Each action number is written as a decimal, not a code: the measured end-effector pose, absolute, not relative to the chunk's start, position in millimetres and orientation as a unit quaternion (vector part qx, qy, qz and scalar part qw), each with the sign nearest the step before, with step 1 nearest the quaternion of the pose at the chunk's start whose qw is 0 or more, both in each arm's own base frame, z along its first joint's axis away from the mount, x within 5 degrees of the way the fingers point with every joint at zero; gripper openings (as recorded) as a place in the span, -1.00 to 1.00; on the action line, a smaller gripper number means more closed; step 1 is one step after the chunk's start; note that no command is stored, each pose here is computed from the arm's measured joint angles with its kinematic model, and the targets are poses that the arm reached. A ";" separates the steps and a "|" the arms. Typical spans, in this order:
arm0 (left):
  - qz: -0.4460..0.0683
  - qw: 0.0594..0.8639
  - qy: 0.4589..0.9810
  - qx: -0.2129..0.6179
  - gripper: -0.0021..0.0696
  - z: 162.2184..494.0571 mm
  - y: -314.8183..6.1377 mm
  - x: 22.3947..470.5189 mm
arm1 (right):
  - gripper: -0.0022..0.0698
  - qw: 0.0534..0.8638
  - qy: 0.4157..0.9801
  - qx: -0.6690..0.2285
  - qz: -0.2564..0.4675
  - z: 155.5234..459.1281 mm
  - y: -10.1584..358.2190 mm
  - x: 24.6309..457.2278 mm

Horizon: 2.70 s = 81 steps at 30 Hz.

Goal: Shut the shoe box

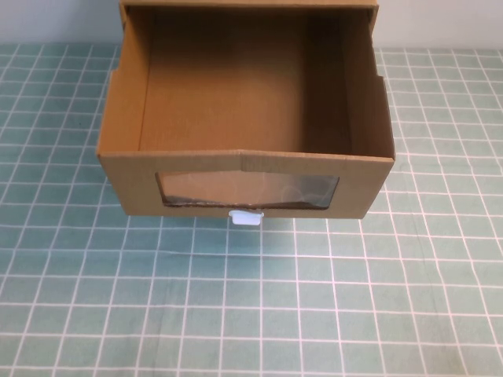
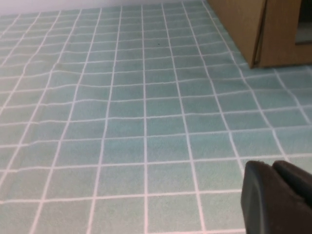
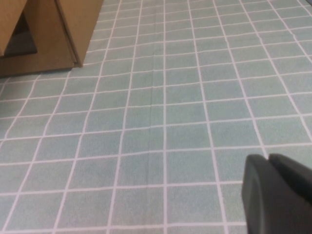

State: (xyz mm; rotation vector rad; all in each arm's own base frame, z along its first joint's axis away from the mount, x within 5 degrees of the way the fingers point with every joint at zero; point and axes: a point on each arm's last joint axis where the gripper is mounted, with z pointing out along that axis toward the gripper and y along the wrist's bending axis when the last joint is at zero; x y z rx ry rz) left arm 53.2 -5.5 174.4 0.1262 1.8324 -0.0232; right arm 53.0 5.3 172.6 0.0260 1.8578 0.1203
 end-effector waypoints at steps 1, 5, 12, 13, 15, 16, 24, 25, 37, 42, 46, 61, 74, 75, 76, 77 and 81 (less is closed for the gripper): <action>-0.019 0.610 0.791 0.042 -0.96 175.0 -5.5 53.4 | -0.97 0.597 0.800 0.011 0.052 172.6 5.3 53.0; -0.069 0.624 0.778 -0.022 -0.96 179.0 -5.2 54.4 | -0.97 0.597 0.800 0.011 0.052 172.6 5.3 53.0; -0.149 0.660 0.727 -0.111 -0.96 190.8 -4.4 56.2 | -0.97 0.597 0.800 0.011 0.052 172.6 5.3 53.0; -0.153 0.668 0.719 -0.113 -0.96 192.9 -4.2 56.4 | -0.97 0.597 0.800 0.011 0.052 172.6 5.3 53.0; -0.154 0.681 0.707 -0.112 -0.96 196.2 -3.9 56.5 | -0.97 0.597 0.800 0.011 0.052 172.6 5.3 53.0; -0.153 0.688 0.701 -0.110 -0.96 197.6 -3.8 56.6 | -0.97 0.597 0.800 0.011 0.052 172.6 5.3 53.0; -0.160 0.630 0.749 -0.128 -0.96 234.6 -5.6 61.2 | -0.97 0.597 0.800 0.011 0.052 172.6 5.3 53.0; -0.157 0.617 0.760 -0.128 -0.96 247.2 -6.1 65.1 | -0.97 0.597 0.800 0.011 0.052 172.6 5.3 53.0; -0.135 0.476 0.868 0.039 -0.96 360.0 -30.9 181.2 | -0.97 0.597 0.800 0.011 0.052 172.6 5.3 53.0; -0.166 0.478 0.856 0.103 -0.96 381.9 -45.2 249.1 | -0.97 0.597 0.800 0.011 0.052 172.6 5.3 53.0; -0.181 0.488 0.842 0.144 -0.96 396.5 -55.7 296.8 | -0.97 0.597 0.800 0.011 0.052 172.6 5.3 53.0; -0.201 0.507 0.796 0.262 -0.96 400.6 -131.8 406.4 | -0.97 0.597 0.800 0.011 0.052 172.6 5.3 53.0; -0.200 0.490 0.802 0.275 -0.96 388.1 -138.1 417.3 | -0.97 0.625 0.776 0.032 0.078 179.5 6.2 54.7; -0.201 0.490 0.803 0.275 -0.96 388.0 -138.2 417.2 | -0.97 0.633 0.766 0.049 0.099 182.0 7.0 55.1; -0.201 0.490 0.803 0.275 -0.96 388.0 -138.2 417.2 | -0.97 0.644 0.752 0.070 0.123 185.5 7.5 55.6; -0.201 0.489 0.803 0.276 -0.96 387.9 -138.2 417.1 | -0.97 0.654 0.736 0.093 0.148 189.0 7.7 56.1; -0.201 0.489 0.803 0.276 -0.96 387.9 -138.2 417.0 | -0.97 0.687 0.678 0.163 0.206 200.8 4.1 56.8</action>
